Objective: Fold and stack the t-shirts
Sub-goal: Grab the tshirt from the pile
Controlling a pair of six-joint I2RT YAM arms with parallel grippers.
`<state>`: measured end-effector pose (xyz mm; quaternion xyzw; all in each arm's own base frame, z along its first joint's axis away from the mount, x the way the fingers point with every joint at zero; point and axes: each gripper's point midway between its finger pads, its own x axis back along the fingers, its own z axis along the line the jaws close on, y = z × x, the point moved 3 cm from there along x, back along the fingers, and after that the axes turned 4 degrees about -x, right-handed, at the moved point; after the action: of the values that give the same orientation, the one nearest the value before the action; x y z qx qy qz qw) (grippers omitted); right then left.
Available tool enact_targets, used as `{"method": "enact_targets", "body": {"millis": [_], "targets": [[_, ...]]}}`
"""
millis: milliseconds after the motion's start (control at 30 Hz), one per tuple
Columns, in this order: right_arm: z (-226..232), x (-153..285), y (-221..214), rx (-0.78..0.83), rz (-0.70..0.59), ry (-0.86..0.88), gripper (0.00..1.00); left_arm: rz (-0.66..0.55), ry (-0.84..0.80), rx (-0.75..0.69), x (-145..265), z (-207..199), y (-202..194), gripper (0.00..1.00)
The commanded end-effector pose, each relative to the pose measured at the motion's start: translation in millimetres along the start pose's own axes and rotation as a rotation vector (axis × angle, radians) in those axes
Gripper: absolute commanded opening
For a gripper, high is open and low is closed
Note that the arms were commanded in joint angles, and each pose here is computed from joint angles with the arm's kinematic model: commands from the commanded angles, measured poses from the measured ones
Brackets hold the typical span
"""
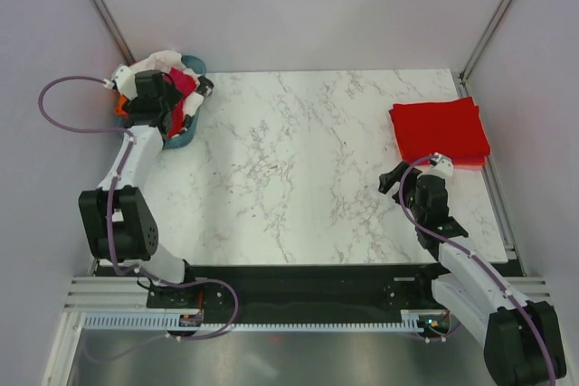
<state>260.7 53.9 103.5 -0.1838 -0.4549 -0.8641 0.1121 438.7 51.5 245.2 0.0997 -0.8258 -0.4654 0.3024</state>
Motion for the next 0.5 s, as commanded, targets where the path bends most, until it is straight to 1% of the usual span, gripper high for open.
{"method": "enact_targets", "body": {"millis": [0, 67, 100, 167, 200, 267, 300, 467], "targets": [[5.1, -0.9, 2.2, -0.01, -0.005, 0.021, 0.98, 0.078, 0.057, 0.073, -38.1, 21.8, -1.5, 0.8], [5.2, -0.7, 2.6, -0.011, -0.006, 0.022, 0.98, 0.115, 0.048, 0.089, -52.3, 23.9, -6.1, 0.78], [5.6, -0.3, 3.5, -0.008, -0.009, 0.024, 0.98, 0.132, 0.061, 0.097, -66.1, 27.4, -9.9, 0.78], [5.2, 0.1, 3.8, -0.009, -0.012, 0.023, 0.98, 0.158, 0.047, 0.095, -78.0, 25.2, -13.9, 0.78], [4.5, 0.5, 4.3, -0.009, -0.016, 0.021, 0.98, 0.179, 0.025, 0.089, -87.0, 21.1, -16.1, 0.75], [4.2, 0.5, 4.1, -0.009, -0.018, 0.02, 0.98, 0.194, 0.0, 0.079, -93.6, 15.4, -16.9, 0.71], [4.0, 0.3, 3.4, -0.01, -0.016, 0.018, 0.98, 0.193, -0.023, 0.081, -95.2, 8.8, -12.5, 0.71], [4.0, -2.1, 2.1, -0.005, -0.003, 0.013, 0.98, 0.221, -0.068, 0.079, -106.1, -1.0, -16.6, 0.72]]}}
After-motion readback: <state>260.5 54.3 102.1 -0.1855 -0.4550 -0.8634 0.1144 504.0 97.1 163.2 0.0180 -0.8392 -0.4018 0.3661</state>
